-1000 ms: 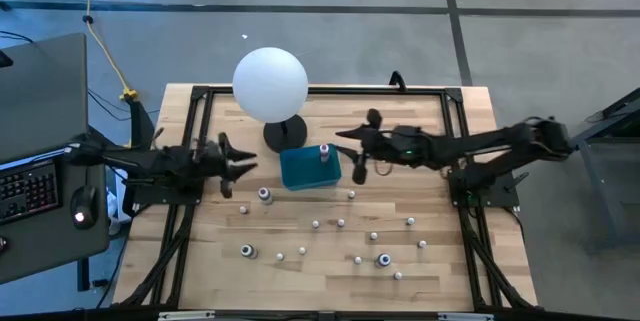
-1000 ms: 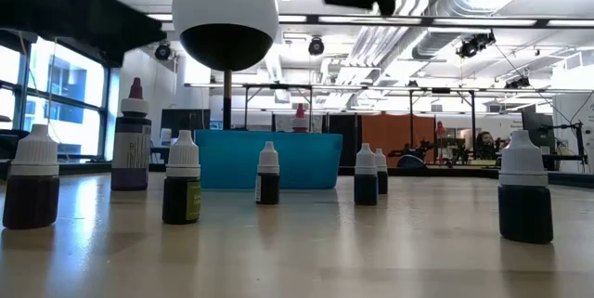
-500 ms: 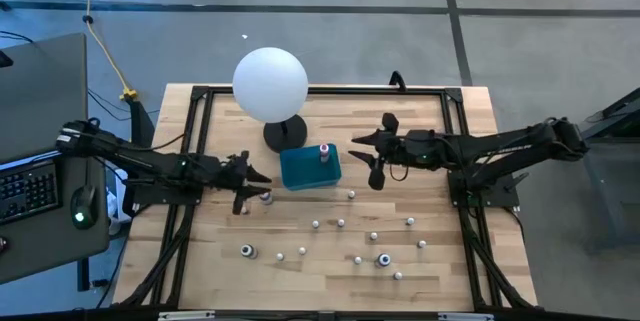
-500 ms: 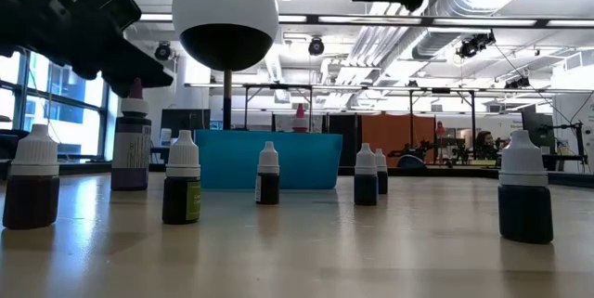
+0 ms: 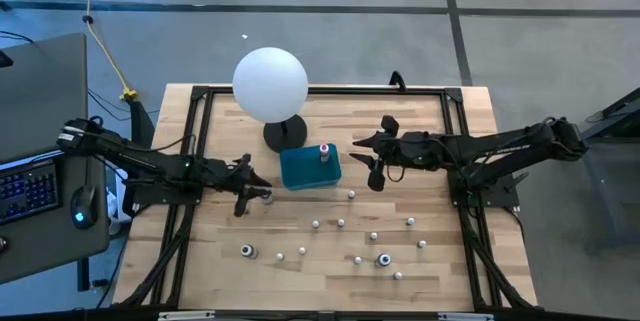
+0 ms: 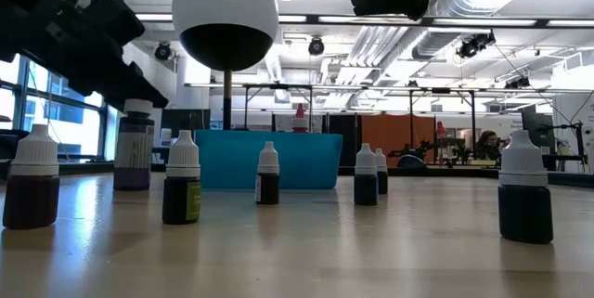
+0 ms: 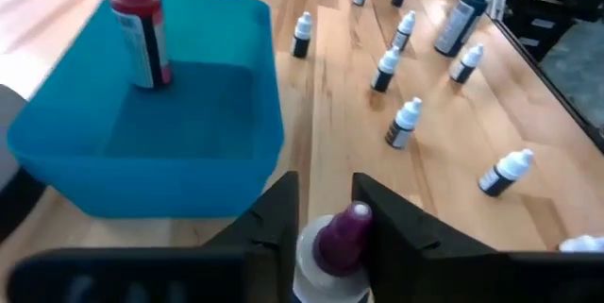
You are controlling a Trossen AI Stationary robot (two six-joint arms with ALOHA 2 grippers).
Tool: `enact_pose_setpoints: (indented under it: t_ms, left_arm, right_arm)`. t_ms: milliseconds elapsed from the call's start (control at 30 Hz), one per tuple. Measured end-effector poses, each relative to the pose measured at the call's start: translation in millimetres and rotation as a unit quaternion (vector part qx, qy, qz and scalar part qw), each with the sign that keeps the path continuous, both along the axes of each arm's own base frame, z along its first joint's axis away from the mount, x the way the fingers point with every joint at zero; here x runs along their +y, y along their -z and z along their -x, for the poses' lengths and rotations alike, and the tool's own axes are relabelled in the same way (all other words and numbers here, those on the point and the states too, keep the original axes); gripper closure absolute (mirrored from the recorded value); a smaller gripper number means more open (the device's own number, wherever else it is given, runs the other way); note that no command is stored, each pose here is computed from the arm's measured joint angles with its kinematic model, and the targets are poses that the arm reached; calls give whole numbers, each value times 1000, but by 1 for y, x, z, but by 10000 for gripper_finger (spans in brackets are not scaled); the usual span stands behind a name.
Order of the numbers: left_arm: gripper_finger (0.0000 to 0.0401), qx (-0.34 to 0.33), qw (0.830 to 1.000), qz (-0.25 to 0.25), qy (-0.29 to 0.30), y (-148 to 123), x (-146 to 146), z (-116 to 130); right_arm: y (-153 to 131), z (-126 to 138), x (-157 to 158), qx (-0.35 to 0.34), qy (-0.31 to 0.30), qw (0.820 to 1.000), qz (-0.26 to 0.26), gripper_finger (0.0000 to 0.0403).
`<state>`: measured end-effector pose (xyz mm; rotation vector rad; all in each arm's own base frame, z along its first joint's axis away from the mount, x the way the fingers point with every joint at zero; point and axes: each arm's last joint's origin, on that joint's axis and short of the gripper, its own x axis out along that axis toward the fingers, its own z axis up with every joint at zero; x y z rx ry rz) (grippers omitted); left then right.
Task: Pick & Place food coloring
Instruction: Put the large violet food coloring bottle into the blue container
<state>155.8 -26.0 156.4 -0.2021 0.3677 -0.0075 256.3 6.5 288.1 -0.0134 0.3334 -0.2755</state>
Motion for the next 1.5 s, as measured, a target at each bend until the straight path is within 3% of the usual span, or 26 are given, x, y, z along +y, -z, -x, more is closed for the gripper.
enact_pose_setpoints:
  t_ms: [100,200,433,533,667,800,933,1100,1300,1500]
  left_arm:
    - [361,-8,1000,0,-11,-1,1,0]
    - [372,-45,999,0,-19,-9,1,-3]
    - [365,-87,994,-36,-46,-75,-1,-23]
    - [361,-71,991,-69,-94,-101,-1,-38]
    - [359,-62,975,-89,-193,-116,0,-62]
    - [358,-17,970,-100,-222,-99,4,-91]
    - [357,-8,961,-47,-274,-70,17,-120]
    - [356,19,944,-36,-329,-37,38,-138]
    - [356,12,948,-13,-319,-21,49,-150]
    - [347,27,953,-26,-301,-17,59,-151]
  right_arm:
    - [0,0,0,0,0,1000,0,265]
    - [1,0,0,1,1,1000,-4,265]
    - [1,0,0,4,4,1000,-10,265]
    - [2,0,0,5,4,1000,-10,265]
    - [2,0,0,5,4,1000,-10,265]
    - [2,1,0,5,4,1000,-10,265]
    - [2,1,0,8,4,1000,-10,265]
    - [5,2,0,24,4,1000,-9,265]
    - [9,4,0,46,4,999,-8,265]
    - [9,4,0,46,5,999,-7,265]
